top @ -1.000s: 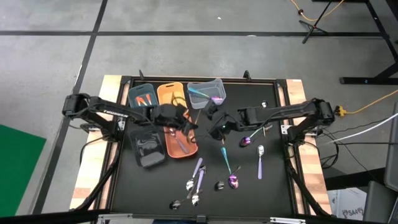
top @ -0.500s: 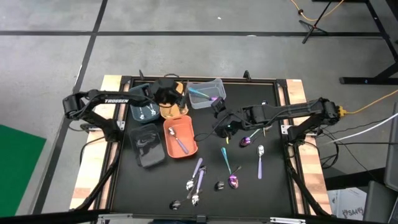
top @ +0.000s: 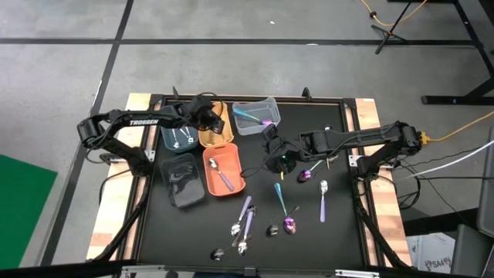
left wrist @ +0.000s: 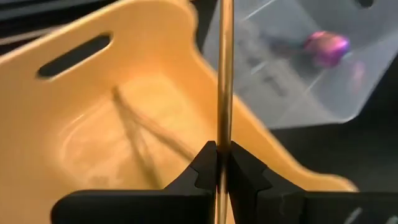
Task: Sort silverware by color (type)
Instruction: Put the gold spoon into the yellow bin, then put the black spoon into the black bin
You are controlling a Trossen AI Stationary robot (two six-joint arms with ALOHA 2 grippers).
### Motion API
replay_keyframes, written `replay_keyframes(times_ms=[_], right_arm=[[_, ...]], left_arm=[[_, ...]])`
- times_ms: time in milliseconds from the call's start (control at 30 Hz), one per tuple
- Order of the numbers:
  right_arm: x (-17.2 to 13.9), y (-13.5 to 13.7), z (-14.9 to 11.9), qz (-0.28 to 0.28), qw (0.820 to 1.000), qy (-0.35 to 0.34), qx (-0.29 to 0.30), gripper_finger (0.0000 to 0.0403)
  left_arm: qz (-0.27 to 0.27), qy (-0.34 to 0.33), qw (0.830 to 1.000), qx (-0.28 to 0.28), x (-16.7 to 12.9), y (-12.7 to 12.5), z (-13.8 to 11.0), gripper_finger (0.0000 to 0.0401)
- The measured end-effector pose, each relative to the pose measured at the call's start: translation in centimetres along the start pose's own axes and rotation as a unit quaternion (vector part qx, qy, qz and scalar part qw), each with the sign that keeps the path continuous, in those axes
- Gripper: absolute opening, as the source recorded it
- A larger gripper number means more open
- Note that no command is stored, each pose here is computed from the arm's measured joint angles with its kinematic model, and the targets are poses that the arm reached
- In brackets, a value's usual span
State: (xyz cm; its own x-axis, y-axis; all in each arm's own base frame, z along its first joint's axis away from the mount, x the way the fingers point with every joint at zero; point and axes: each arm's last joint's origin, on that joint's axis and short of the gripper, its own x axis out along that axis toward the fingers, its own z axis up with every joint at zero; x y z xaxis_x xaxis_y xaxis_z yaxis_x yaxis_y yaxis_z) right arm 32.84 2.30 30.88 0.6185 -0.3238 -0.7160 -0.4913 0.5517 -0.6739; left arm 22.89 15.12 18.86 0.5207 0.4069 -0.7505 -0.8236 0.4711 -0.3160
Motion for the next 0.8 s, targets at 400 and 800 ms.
replay_keyframes(times_ms=[400, 800], right_arm=[[0.0, 0.04, 0.06, 0.008, 0.999, -0.009, 0.03, 0.0099], [0.0, 0.04, 0.05, 0.008, 0.999, -0.009, 0.03, 0.0099]], left_arm=[[0.055, 0.032, 0.998, 0.005, -0.07, 0.73, -0.84, 0.004], [0.057, 0.031, 0.998, 0.004, -0.07, 0.74, -0.83, 0.007]])
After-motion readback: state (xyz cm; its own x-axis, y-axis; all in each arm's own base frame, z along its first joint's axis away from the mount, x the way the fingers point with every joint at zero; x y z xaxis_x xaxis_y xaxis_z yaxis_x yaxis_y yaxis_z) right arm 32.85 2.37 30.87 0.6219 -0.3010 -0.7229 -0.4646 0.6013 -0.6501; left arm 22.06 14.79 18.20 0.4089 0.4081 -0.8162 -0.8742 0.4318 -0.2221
